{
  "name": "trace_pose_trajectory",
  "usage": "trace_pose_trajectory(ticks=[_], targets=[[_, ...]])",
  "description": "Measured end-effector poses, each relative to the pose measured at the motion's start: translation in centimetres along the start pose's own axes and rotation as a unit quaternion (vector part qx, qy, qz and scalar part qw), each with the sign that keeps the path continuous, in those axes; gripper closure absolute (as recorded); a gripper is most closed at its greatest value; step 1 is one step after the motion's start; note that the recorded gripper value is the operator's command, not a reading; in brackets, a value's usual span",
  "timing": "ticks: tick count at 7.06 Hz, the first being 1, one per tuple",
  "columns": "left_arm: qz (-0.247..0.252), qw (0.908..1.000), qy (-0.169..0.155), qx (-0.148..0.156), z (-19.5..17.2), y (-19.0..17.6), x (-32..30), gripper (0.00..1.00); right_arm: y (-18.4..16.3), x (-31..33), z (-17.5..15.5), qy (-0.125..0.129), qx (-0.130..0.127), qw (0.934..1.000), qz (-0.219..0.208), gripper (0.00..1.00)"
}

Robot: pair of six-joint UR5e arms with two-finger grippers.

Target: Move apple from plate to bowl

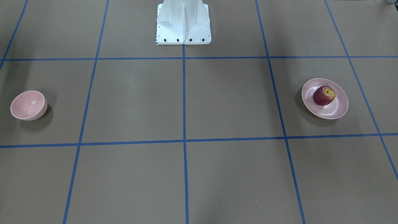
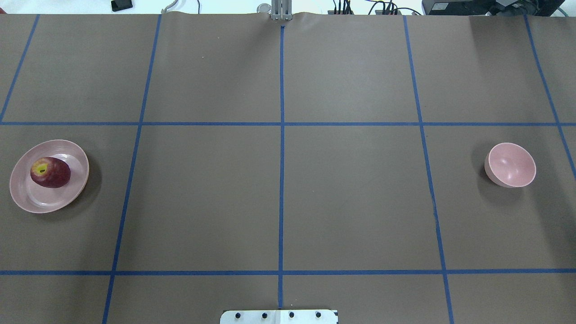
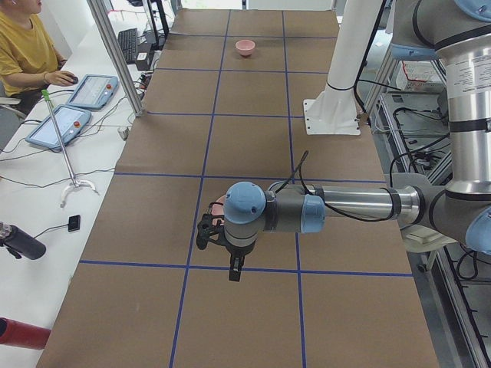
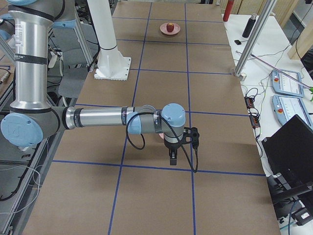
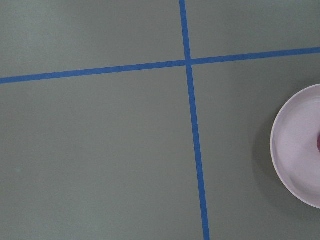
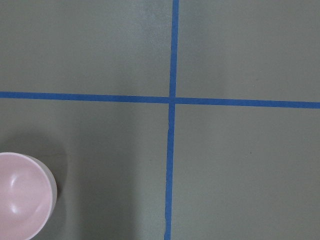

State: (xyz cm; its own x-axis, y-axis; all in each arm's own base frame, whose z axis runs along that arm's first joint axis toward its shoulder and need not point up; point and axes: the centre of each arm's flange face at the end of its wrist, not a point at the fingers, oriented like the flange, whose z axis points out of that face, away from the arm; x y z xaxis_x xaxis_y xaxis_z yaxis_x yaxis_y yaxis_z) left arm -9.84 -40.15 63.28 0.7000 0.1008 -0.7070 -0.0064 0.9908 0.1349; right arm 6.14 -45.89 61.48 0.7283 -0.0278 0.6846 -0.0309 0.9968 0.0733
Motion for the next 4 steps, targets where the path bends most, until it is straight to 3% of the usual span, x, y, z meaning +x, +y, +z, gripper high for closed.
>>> trace_pose_trajectory(ticks=[4], targets=[[0.009, 0.9999, -0.001, 0.007, -0.6, -0.3, 0.6, 0.02, -0.2, -1.1, -0.8, -0.012, 0.008, 0.9998, -0.009, 0.0]])
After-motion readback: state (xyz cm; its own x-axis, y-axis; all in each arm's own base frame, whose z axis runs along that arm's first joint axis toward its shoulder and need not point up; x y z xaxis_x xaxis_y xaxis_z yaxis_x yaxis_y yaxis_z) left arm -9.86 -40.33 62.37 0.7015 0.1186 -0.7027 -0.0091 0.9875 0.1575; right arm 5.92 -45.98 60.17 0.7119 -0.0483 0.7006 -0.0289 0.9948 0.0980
